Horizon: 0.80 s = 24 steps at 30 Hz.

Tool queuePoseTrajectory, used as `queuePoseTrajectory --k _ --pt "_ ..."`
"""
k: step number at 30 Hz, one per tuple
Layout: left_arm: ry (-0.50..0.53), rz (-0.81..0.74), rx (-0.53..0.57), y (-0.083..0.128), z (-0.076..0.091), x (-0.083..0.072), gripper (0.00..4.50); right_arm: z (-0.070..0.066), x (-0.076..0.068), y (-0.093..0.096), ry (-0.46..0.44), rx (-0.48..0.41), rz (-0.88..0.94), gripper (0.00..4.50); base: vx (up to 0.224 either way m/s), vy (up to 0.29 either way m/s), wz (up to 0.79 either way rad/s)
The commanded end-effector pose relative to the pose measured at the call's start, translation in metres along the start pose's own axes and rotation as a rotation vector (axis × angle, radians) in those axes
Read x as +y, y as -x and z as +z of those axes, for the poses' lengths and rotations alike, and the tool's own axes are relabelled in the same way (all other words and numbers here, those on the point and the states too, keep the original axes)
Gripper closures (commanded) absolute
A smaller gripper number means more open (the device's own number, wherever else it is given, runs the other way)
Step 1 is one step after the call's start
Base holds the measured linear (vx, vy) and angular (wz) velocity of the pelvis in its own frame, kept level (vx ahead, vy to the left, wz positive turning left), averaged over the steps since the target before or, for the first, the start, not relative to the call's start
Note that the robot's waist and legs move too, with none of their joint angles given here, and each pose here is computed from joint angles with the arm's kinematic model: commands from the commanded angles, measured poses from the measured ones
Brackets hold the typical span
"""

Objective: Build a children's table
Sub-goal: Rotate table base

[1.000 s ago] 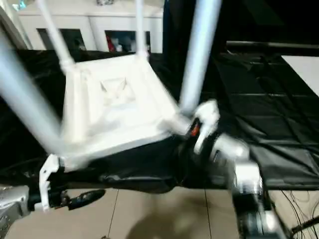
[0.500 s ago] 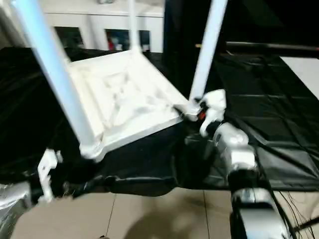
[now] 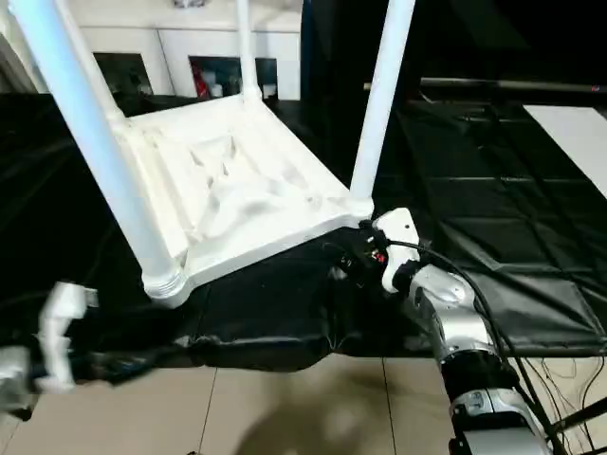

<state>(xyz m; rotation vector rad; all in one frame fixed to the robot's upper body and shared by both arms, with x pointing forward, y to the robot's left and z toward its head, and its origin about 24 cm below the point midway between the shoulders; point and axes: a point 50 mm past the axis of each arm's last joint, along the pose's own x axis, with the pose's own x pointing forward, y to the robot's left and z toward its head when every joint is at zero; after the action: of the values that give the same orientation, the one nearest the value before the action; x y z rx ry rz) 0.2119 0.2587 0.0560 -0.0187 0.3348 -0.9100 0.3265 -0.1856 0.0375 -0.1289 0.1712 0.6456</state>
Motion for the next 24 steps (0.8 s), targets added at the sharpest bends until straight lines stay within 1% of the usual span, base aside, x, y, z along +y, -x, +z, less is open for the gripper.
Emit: queuePoseTrajectory --k 1,3,4,5,9,10,11,13,14,15,16,18,21,22,23,24 --pt "-0.038 0.058 -0.056 0.007 0.017 0.008 0.08 -0.002 0.003 -0.004 0.029 0.025 0.007 0.00 0.000 0.000 0.00" --pt "-0.059 0.096 -0.110 0.009 0.032 0.013 0.08 -0.005 0.005 -0.009 0.034 0.059 -0.019 0.00 0.000 0.000 0.00" --pt "-0.066 0.108 -0.123 0.010 0.036 0.015 0.08 -0.006 0.005 -0.011 0.032 0.069 -0.036 0.00 0.000 0.000 0.00" --pt "-0.070 0.117 -0.149 0.010 0.045 0.018 0.08 -0.009 0.006 -0.015 0.030 0.090 -0.082 0.00 0.000 0.000 0.00" --pt "-0.074 0.102 -0.200 0.003 0.056 0.020 0.08 -0.011 0.010 -0.023 0.048 0.110 -0.112 0.00 0.000 0.000 0.00" --pt "-0.074 0.102 -0.200 0.003 0.056 0.020 0.08 -0.011 0.010 -0.023 0.048 0.110 -0.112 0.00 0.000 0.000 0.00" --pt "-0.073 0.104 -0.258 -0.005 0.064 0.023 0.08 -0.010 0.013 -0.027 0.046 0.111 -0.119 0.00 0.000 0.000 0.00" --pt "-0.060 0.113 -0.324 -0.013 0.074 0.027 0.08 -0.009 0.016 -0.031 0.041 0.105 -0.124 0.00 0.000 0.000 0.00" --pt "-0.065 0.095 -0.342 -0.023 0.080 0.028 0.08 -0.008 0.019 -0.035 0.042 0.103 -0.123 0.00 0.000 0.000 0.00" --pt "-0.066 0.092 -0.343 -0.024 0.080 0.028 0.08 -0.008 0.019 -0.035 0.043 0.103 -0.123 0.00 0.000 0.000 0.00" --pt "-0.075 0.077 -0.344 -0.030 0.083 0.028 0.08 -0.007 0.021 -0.037 0.047 0.103 -0.120 0.00 0.000 0.000 0.00" --pt "-0.077 0.039 -0.350 -0.041 0.088 0.025 0.08 -0.007 0.024 -0.041 0.050 0.106 -0.121 0.00 0.000 0.000 0.00" --pt "-0.063 -0.088 -0.384 -0.061 0.098 0.009 0.08 -0.006 0.027 -0.047 0.063 0.115 -0.134 0.00 0.000 0.000 0.00" --pt "-0.061 -0.110 -0.390 -0.065 0.099 0.005 0.08 -0.006 0.028 -0.048 0.065 0.116 -0.138 0.00 0.000 0.000 0.00" --pt "-0.059 -0.203 -0.409 -0.080 0.105 -0.010 0.08 -0.005 0.029 -0.052 0.066 0.118 -0.157 0.00 0.000 0.000 0.00" --pt "-0.060 -0.241 -0.416 -0.086 0.107 -0.017 0.08 -0.004 0.030 -0.053 0.065 0.119 -0.165 0.00 0.000 0.000 0.00"
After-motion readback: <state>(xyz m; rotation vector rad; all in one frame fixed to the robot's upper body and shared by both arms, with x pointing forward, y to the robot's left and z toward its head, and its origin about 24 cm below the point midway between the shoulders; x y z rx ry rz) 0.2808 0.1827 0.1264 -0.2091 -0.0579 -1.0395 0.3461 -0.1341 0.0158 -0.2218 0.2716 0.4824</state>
